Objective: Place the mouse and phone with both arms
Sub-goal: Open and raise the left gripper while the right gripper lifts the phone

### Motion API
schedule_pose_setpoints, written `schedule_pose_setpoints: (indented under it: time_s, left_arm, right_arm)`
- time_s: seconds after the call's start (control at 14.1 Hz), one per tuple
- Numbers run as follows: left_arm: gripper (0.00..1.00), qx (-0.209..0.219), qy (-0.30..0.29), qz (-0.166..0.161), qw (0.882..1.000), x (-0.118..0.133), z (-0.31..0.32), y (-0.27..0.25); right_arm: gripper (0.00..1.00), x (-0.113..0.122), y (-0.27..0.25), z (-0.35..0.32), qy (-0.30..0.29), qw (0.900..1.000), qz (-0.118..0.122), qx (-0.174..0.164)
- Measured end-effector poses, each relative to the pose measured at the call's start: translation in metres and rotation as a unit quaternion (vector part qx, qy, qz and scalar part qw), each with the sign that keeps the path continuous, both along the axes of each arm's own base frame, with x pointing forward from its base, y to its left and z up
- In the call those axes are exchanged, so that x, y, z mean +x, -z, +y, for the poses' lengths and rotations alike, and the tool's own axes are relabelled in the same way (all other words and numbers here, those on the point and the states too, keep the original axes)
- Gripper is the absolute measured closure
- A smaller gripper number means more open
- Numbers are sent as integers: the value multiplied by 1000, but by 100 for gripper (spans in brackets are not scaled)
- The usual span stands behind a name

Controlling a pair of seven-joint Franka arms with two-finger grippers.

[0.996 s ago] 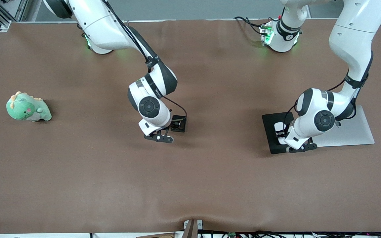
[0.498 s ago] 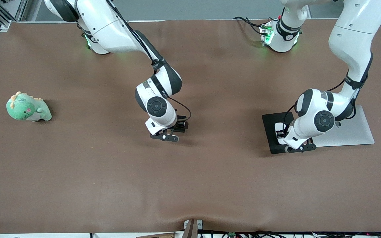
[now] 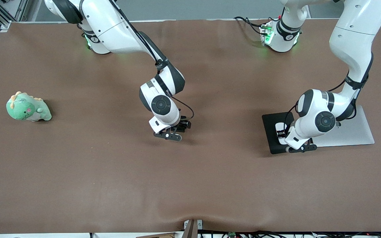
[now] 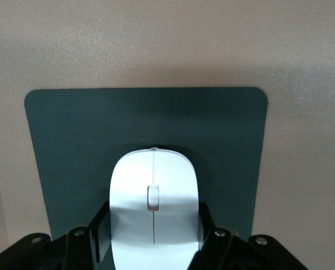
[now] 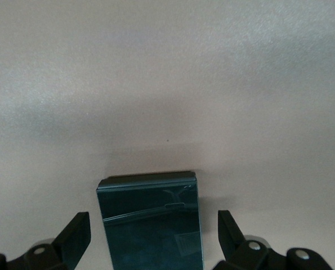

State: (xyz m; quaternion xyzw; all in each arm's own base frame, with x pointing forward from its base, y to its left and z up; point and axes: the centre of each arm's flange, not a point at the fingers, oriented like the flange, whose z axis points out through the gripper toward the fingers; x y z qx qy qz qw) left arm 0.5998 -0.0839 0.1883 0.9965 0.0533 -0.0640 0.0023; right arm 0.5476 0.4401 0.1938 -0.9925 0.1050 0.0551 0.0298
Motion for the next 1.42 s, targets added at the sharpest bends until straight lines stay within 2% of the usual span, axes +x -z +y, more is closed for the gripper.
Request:
schedule_pose_setpoints:
  time_s: [0.21, 0.43, 0.71, 0.78, 0.85, 1.07, 1.28, 1.42]
  left_arm:
    - [2, -1, -1, -9, 1000, 6, 0, -5]
    - [0, -4, -6, -49, 999, 34, 1, -42]
    - [0, 5, -20, -94, 995, 83, 12, -159]
    - [0, 10, -26, -99, 995, 89, 19, -193]
    - [0, 14, -34, -101, 994, 92, 29, -226]
    - [0, 28, -44, -113, 992, 77, 54, -313]
    - [0, 41, -43, -126, 990, 42, 49, -387]
    - [0, 48, -38, -128, 990, 20, 41, -420]
  right_arm:
    - [0, -3, 5, 3, 2, 1000, 1, -1]
    - [0, -7, 12, 6, 0, 1000, 3, -4]
    - [0, -12, 20, 10, 2, 1000, 5, -7]
    - [7, -14, 22, 11, 1, 1000, 6, -8]
    - [19, -13, 22, 11, 0, 1000, 5, -9]
    - [20, -10, 20, 8, 3, 1000, 5, -12]
    - [20, -6, 13, -2, 6, 999, 29, -30]
    - [20, 5, -7, -18, 16, 998, 44, -38]
